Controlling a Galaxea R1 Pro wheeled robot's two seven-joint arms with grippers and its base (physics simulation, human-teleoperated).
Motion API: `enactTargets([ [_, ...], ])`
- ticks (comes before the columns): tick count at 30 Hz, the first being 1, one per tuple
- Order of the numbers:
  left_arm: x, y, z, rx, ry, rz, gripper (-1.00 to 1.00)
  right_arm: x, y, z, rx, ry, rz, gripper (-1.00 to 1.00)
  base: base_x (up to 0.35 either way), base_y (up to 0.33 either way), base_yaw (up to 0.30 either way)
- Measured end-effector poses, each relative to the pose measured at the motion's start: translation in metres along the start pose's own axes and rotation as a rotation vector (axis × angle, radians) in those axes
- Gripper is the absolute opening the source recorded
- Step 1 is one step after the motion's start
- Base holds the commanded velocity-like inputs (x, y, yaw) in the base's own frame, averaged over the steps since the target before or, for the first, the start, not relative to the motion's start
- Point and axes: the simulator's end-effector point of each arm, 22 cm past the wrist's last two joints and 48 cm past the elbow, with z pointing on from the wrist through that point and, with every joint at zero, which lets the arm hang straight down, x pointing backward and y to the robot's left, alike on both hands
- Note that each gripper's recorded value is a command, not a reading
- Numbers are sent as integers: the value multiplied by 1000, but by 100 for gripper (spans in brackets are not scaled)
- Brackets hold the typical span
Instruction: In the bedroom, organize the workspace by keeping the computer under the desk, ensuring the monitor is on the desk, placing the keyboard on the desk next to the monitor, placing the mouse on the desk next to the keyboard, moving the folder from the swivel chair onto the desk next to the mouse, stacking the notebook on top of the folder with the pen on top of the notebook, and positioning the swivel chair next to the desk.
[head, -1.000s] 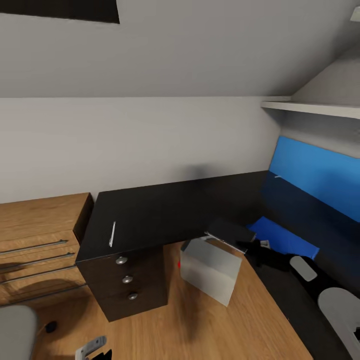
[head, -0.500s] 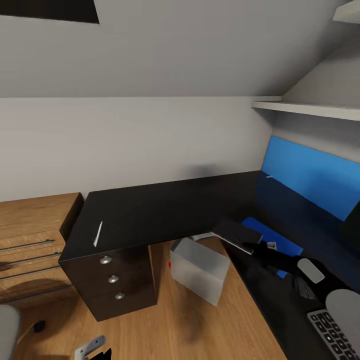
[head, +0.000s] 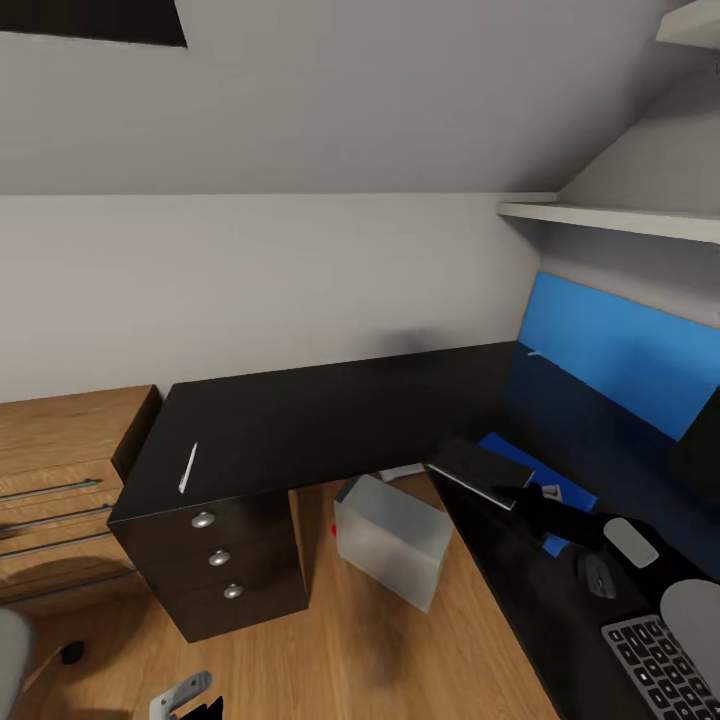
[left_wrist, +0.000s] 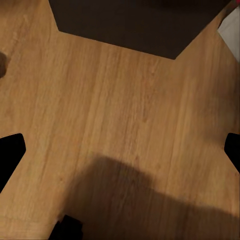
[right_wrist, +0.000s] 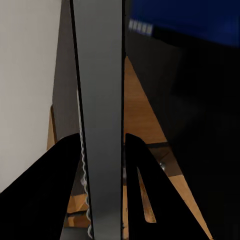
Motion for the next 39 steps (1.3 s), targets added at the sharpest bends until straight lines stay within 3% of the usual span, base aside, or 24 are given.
enactTargets([
  [19,2,1,0,-2,4,-1,100,-21,-15,-23,38,-39,-7,-100,0,-22,0],
  [29,2,1,0,-2,4,-1,100,-42,-23,-27,57,-138,-70,-100,0,-103,0],
  [39,2,1,0,-2,4,-2,100,-46,-26,-29,65,-160,-82,-100,0,-16,0],
])
